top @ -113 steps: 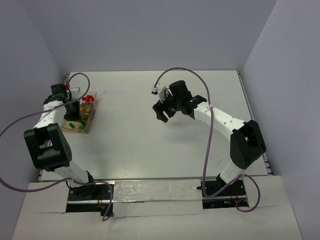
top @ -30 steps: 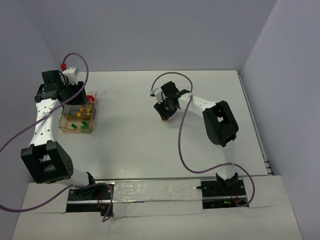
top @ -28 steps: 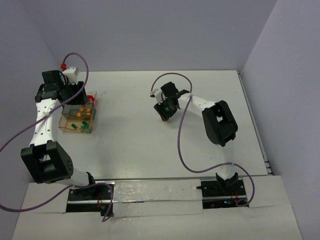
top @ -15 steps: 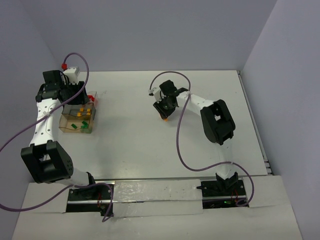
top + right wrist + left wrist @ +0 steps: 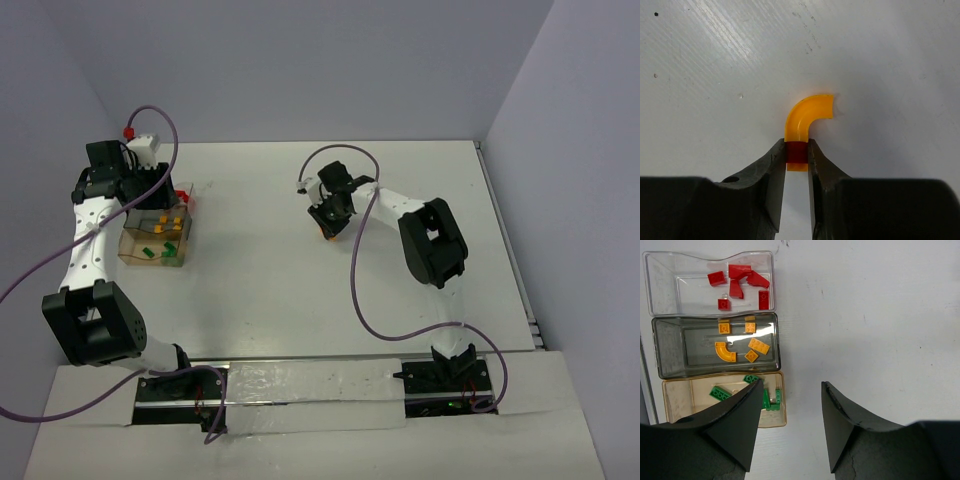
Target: Sort the legos into containers by color
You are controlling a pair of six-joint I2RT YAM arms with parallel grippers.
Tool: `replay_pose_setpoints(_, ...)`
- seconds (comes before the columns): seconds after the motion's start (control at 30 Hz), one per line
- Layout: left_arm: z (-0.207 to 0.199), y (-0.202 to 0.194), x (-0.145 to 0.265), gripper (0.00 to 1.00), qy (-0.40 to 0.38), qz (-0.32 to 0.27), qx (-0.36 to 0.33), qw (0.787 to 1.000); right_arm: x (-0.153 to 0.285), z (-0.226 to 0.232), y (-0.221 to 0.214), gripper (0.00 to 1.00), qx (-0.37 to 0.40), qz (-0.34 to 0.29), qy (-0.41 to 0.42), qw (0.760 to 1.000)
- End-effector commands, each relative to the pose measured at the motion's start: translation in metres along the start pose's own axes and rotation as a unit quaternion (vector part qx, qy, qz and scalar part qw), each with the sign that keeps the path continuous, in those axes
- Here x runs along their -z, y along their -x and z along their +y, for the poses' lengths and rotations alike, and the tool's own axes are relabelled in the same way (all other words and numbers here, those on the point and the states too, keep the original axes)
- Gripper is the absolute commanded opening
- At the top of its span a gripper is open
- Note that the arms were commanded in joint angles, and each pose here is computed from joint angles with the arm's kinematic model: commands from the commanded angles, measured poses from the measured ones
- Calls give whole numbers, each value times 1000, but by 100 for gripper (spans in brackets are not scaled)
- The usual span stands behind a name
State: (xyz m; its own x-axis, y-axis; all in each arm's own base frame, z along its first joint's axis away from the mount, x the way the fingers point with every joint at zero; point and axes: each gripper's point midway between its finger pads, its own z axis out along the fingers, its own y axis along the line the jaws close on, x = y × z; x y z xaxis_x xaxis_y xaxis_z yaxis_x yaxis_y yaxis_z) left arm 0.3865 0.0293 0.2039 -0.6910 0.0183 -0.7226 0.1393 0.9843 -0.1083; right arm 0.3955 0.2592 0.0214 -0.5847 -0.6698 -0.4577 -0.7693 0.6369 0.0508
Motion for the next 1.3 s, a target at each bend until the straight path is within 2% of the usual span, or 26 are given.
replay_pose_setpoints(0.0,-9,19,1,59,-20,-30,4,999,13,3,11,9,8,-18,7,1000)
replay_pose_setpoints(0.13,-44,23,8,58,-105,-53,44,992,41,16,22,0,32,-59,29,997)
replay_pose_setpoints(0.17,-58,28,13,59,-142,-65,50,986,44,22,23,0,42,-67,41,996)
replay_pose_setpoints(0.2,-63,20,11,59,-150,-53,80,984,54,22,29,0,51,-80,39,995)
replay_pose_setpoints(0.27,-101,17,21,59,-249,-49,121,960,75,37,42,0,76,-127,65,987)
replay_pose_setpoints(0.3,-108,13,20,60,-263,-42,137,954,81,45,44,0,85,-137,78,984)
replay_pose_setpoints(0.37,-132,5,24,61,-328,-26,172,929,95,66,52,0,113,-164,106,974)
replay_pose_setpoints(0.43,-149,-9,25,66,-362,-4,200,911,103,79,56,0,130,-176,117,969)
replay_pose_setpoints(0.6,-176,-26,27,77,-403,12,214,890,123,122,67,0,178,-202,155,951)
replay_pose_setpoints(0.73,-199,-35,33,78,-439,32,212,873,129,144,73,0,190,-205,168,945)
replay_pose_setpoints(0.9,-215,-43,32,76,-457,49,214,862,129,166,76,0,196,-204,183,942)
replay_pose_setpoints(1.07,-225,-52,30,69,-474,60,227,849,130,176,87,0,173,-213,196,941)
replay_pose_setpoints(1.27,-232,-55,26,65,-481,80,236,841,131,181,94,0,163,-221,199,941)
